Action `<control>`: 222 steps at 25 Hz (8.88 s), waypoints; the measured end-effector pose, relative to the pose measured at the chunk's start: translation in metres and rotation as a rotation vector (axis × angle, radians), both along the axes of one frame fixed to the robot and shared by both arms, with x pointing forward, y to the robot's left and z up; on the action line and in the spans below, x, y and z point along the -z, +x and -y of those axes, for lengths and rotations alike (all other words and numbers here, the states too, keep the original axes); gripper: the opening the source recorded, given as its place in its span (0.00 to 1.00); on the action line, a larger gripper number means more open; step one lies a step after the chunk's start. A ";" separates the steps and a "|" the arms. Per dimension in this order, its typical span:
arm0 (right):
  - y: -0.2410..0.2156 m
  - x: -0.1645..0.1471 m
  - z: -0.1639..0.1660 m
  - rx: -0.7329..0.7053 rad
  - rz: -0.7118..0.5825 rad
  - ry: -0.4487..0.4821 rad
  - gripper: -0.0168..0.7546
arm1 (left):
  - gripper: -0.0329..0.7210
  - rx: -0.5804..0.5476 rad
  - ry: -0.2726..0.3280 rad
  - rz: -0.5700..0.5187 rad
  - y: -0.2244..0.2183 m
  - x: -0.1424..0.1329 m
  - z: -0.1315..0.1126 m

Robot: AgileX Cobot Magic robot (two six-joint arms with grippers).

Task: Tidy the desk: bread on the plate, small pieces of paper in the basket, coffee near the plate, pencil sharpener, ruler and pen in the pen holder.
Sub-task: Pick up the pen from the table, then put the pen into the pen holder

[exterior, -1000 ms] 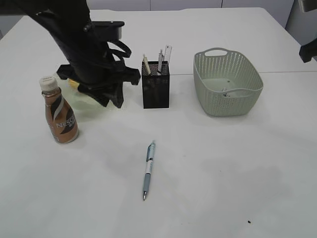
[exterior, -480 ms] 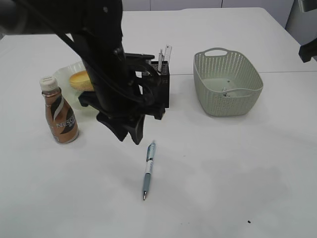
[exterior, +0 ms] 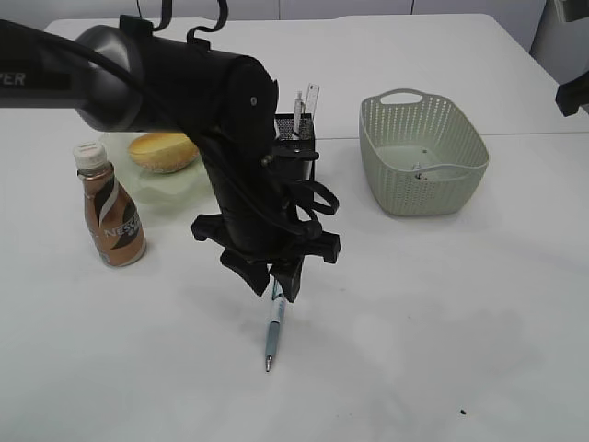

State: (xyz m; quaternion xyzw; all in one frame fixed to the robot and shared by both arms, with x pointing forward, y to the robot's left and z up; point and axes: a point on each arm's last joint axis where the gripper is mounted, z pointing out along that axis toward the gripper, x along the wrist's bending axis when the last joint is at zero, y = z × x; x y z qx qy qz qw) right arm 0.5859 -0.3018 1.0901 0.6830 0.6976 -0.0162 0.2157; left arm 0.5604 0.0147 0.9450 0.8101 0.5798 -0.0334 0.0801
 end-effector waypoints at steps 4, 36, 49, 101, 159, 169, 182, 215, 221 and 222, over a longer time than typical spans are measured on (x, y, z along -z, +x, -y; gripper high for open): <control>0.000 0.000 0.000 0.000 0.000 0.000 0.40 | 0.44 -0.005 -0.001 -0.002 0.003 0.012 0.003; 0.000 0.000 0.000 0.000 0.000 0.001 0.40 | 0.44 -0.054 0.017 -0.032 0.026 0.042 0.002; 0.000 0.000 0.000 0.000 0.000 0.001 0.40 | 0.43 -0.050 0.072 -0.103 0.027 0.057 0.000; 0.000 0.000 0.000 0.000 0.000 0.001 0.40 | 0.12 0.071 0.051 0.004 0.002 -0.023 -0.024; 0.000 0.000 0.000 0.000 0.000 0.001 0.40 | 0.12 -0.044 -0.578 1.401 0.056 -0.027 -0.050; 0.000 0.000 0.000 0.000 0.000 0.001 0.40 | 0.12 -0.036 -0.566 1.364 0.090 -0.009 -0.027; 0.000 0.000 0.000 0.000 0.000 0.001 0.40 | 0.12 -0.056 -0.538 1.355 0.110 0.001 -0.032; 0.000 0.000 0.000 0.000 0.000 0.001 0.40 | 0.13 -0.072 -0.500 1.317 0.117 0.016 -0.041; 0.000 0.000 0.000 0.000 0.000 0.001 0.40 | 0.13 -0.069 -0.488 1.290 0.117 0.020 -0.041; 0.000 0.000 0.000 0.000 0.000 0.001 0.40 | 0.13 -0.068 -0.486 1.287 0.117 0.021 -0.041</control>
